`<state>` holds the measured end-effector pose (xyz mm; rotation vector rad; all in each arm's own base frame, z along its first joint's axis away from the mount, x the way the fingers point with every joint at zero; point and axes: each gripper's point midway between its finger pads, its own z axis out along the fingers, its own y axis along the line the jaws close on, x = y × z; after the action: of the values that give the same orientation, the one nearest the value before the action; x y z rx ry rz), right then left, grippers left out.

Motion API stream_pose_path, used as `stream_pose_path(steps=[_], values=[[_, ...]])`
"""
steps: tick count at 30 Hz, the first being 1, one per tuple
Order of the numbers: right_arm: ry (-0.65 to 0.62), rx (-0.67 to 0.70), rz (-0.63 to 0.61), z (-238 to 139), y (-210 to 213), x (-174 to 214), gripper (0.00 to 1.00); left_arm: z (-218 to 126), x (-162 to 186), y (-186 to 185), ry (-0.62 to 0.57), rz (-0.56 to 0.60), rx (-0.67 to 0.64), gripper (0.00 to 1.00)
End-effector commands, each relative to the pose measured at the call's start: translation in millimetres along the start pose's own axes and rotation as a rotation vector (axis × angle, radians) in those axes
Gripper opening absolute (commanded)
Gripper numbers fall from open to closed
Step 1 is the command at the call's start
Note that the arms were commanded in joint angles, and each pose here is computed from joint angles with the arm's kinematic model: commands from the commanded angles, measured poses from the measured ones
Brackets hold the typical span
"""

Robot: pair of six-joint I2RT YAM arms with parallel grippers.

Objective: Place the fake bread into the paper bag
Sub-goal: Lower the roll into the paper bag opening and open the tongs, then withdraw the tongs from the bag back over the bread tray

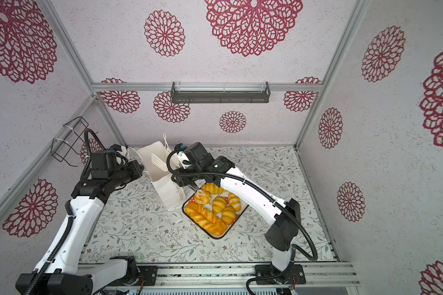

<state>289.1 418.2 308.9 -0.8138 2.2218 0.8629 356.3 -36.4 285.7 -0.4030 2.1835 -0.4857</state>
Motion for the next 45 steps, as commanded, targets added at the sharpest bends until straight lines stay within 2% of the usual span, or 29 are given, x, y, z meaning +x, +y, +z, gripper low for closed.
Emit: stream_pose_path(steps=[1,17,26,37,45], values=[[-0.105,-0.025,-0.032,-25,7,-35,0.45,2,-2,-4,-0.009,-0.008,0.014,0.0],[-0.166,-0.042,-0.072,-64,22,-49,0.41,4,1,-12,-0.006,-0.007,0.03,0.0],[-0.201,0.013,-0.089,-91,16,-51,0.41,6,-1,-14,-0.008,-0.006,0.03,0.0],[-0.224,0.136,0.008,-115,-39,-38,0.41,2,-6,-16,-0.02,0.012,0.028,0.0],[-0.215,0.208,0.11,-123,-86,-10,0.41,2,-6,-14,-0.023,0.024,0.012,0.02]])
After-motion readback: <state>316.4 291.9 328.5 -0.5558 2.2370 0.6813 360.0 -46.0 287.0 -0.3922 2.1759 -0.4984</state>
